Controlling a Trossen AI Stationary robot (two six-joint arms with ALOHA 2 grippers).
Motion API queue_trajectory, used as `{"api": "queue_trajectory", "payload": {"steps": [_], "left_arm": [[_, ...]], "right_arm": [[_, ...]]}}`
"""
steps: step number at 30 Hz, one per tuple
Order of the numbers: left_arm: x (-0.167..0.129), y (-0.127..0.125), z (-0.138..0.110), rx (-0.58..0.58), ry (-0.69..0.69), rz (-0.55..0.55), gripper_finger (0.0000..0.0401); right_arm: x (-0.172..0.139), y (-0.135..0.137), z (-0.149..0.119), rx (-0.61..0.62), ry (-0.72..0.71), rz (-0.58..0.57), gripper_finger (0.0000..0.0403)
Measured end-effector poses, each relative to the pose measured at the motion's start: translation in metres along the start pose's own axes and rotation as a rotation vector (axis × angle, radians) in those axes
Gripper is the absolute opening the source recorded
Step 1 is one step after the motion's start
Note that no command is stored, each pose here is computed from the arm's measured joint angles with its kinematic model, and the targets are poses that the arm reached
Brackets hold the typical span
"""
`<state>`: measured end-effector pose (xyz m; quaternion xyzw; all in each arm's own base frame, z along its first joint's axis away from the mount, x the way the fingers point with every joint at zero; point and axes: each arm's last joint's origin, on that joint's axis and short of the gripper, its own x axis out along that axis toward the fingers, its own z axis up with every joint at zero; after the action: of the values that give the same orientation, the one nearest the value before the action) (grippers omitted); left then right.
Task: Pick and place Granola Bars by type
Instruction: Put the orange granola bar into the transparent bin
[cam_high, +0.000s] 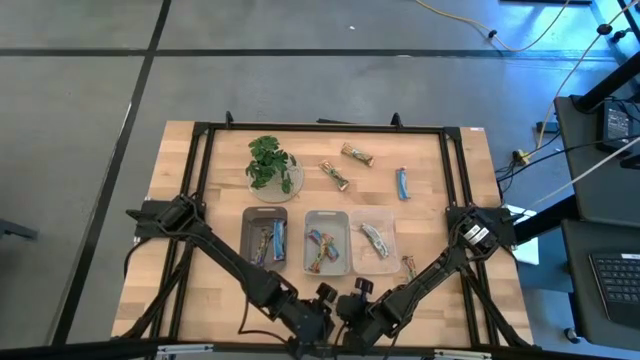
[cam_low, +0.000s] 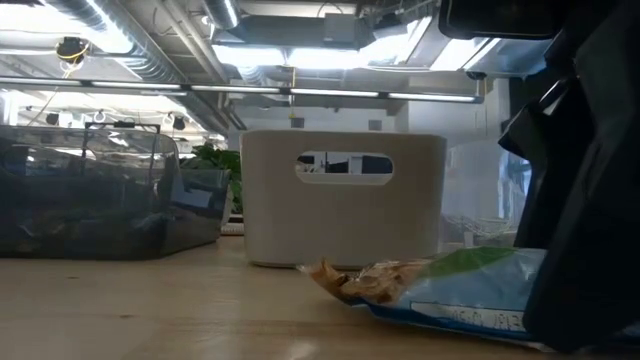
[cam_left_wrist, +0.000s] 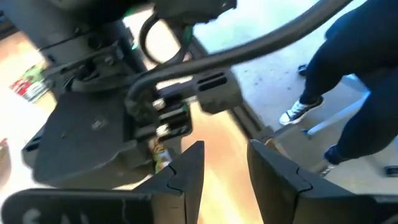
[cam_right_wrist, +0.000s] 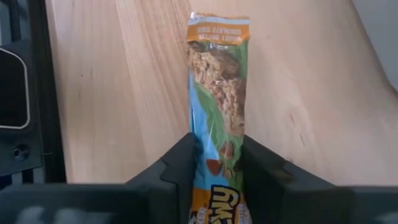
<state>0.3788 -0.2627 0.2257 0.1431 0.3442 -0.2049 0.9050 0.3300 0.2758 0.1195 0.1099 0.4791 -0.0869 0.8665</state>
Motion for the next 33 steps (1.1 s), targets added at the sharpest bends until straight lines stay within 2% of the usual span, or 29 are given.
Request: {"api": "queue_trajectory", "payload": {"steps": [4,10,18,28,33], "left_arm": [[0.000,0.001,-0.001,0.004,0.005,0.020,0.0118],[0.000,0.000,-0.001,0.005,0.005,0.017,0.0114],[0.000,-0.001,0.007,-0.135,-0.078,0.007,0.0118],[0.000,0.002,0.017,-0.173,-0.181,-0.095,0.0116],[0.004,0.009,-0.006,-0.210,-0.300,-0.187,0.0118]], "right_arm": [[0.000,0.000,0.000,-0.011,0.000,-0.003,0.0095],[0.000,0.000,0.000,-0.024,0.000,-0.003,0.0093],[0.000,0.000,-0.001,-0.045,-0.001,-0.003,0.0092],[-0.006,-0.001,-0.001,-0.062,0.008,-0.010,0.0091],[-0.022,-0.002,-0.005,-0.062,0.004,-0.053,0.0091]]}}
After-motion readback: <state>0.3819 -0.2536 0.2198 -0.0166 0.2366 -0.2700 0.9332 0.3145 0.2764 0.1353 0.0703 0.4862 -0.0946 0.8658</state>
